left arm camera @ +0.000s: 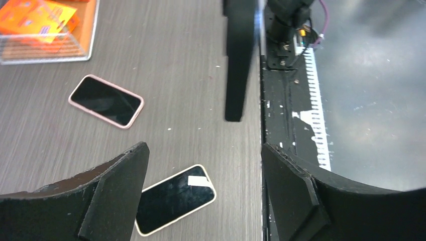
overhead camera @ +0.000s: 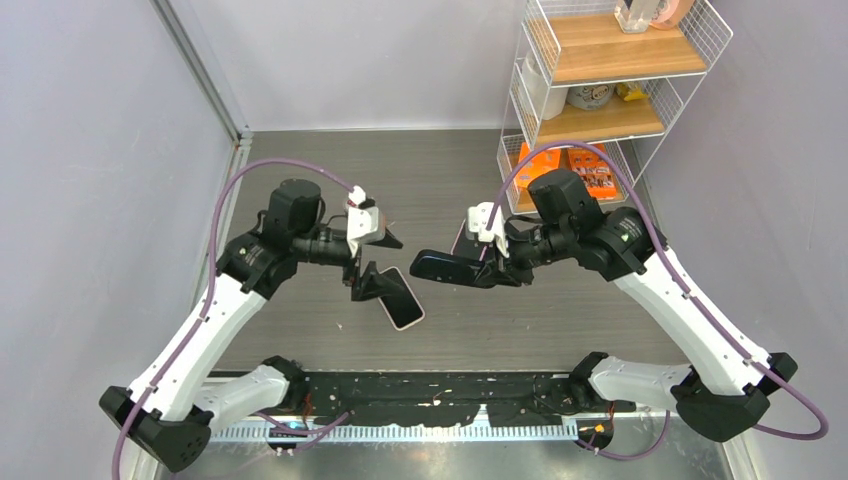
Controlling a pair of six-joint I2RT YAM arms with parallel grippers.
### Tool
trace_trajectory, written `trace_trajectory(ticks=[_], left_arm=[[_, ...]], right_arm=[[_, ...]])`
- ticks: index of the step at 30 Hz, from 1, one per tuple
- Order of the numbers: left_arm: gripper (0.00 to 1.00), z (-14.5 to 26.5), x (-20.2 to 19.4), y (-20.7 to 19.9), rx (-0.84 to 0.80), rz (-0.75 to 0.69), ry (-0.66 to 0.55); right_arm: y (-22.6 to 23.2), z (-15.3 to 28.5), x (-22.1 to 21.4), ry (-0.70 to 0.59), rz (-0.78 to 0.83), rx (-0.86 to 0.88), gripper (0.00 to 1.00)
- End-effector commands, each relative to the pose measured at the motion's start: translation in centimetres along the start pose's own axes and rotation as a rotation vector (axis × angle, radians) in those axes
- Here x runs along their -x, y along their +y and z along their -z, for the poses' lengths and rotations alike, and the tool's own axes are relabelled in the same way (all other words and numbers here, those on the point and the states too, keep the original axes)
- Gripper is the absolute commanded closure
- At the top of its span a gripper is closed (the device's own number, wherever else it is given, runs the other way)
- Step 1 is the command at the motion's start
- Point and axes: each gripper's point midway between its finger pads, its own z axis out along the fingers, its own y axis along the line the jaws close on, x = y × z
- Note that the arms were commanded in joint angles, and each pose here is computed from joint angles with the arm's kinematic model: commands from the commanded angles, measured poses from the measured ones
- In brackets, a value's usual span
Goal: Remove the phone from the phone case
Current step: Remove the phone case from the phone.
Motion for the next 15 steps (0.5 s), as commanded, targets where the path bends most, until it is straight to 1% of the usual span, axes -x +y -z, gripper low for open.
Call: trace_trajectory(ticks=[1, 7, 12, 15], left_arm=[[0.16, -0.8, 1.3, -2.4, -0.086, -0.101, -0.05], [0.32, -1.6, 2.0, -3.2, -0.116, -0.093, -0.071], [0.38, -1.9, 2.6, -3.5, -0.131, -0.083, -0.08], [0.4, -2.0, 3.2, -3.5, -0.134, -0.065, -0.094]], right_arm=[[0.9, 1.7, 3.5, -0.135, 0.042, 0.026, 0.95], [1.2, 1.8, 4.0, -0.165, 0.009, 0.067, 0.95], [1.3, 1.6, 3.7, -0.163, -0.012, 0.088, 0.95], [1.2, 1.5, 3.6, -0.161, -0.019, 0.09, 0.95]])
